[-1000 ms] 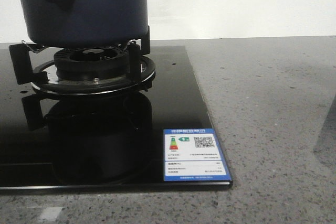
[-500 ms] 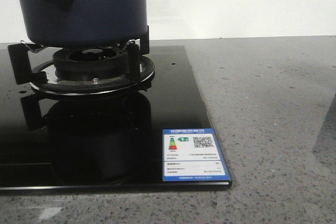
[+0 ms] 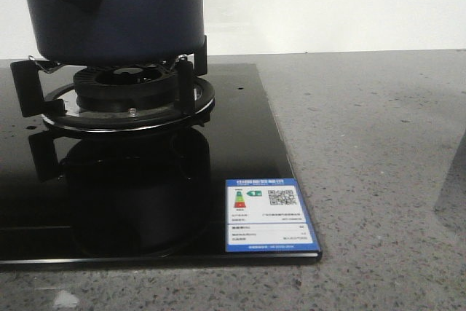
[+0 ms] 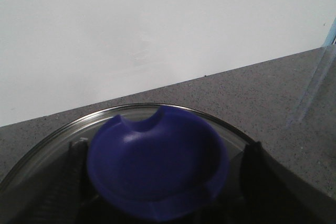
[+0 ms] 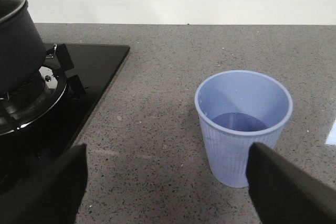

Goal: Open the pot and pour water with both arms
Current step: 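Grasp the blue lid knob with the left gripper and raise the lid, then close the right gripper around the light blue cup of water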

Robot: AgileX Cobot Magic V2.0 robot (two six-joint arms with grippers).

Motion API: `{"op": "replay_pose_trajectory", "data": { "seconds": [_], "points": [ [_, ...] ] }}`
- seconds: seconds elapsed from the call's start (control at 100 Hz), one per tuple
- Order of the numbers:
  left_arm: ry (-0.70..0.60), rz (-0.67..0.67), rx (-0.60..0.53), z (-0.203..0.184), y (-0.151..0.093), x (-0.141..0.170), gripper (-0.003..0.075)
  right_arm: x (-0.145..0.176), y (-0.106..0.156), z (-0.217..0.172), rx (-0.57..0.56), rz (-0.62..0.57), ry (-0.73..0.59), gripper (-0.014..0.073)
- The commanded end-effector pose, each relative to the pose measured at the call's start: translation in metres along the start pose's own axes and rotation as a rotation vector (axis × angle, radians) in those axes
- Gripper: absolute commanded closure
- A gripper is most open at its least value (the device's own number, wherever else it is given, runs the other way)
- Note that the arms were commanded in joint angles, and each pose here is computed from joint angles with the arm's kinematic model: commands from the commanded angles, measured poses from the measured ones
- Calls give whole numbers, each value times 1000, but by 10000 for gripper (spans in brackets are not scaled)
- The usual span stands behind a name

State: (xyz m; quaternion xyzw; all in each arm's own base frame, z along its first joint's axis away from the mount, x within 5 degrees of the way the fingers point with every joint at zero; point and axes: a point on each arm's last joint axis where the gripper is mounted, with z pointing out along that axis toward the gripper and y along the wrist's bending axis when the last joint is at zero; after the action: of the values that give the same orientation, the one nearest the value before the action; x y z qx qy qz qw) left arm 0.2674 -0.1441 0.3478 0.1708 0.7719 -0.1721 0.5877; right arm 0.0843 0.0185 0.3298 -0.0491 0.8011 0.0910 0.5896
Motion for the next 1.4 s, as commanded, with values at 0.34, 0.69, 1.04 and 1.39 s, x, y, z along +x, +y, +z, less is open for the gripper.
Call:
{"op": "replay_pose_trajectory", "data": {
  "seconds": [0.34,0.69,1.04,1.39],
  "points": [
    [-168,2,-32,-9,0,-27,384,-16,0,-3,14,-14,-89,55],
    [-240,4,-33,-30,0,-42,383,-9,-4,3,38,-72,1,55],
    [-365,-8,-150,-72,29,-65,383,12,-10,24,58,-55,79,55],
    [-416,-8,-178,-88,34,-72,383,42,-25,47,158,-44,-116,55]
  ]
}}
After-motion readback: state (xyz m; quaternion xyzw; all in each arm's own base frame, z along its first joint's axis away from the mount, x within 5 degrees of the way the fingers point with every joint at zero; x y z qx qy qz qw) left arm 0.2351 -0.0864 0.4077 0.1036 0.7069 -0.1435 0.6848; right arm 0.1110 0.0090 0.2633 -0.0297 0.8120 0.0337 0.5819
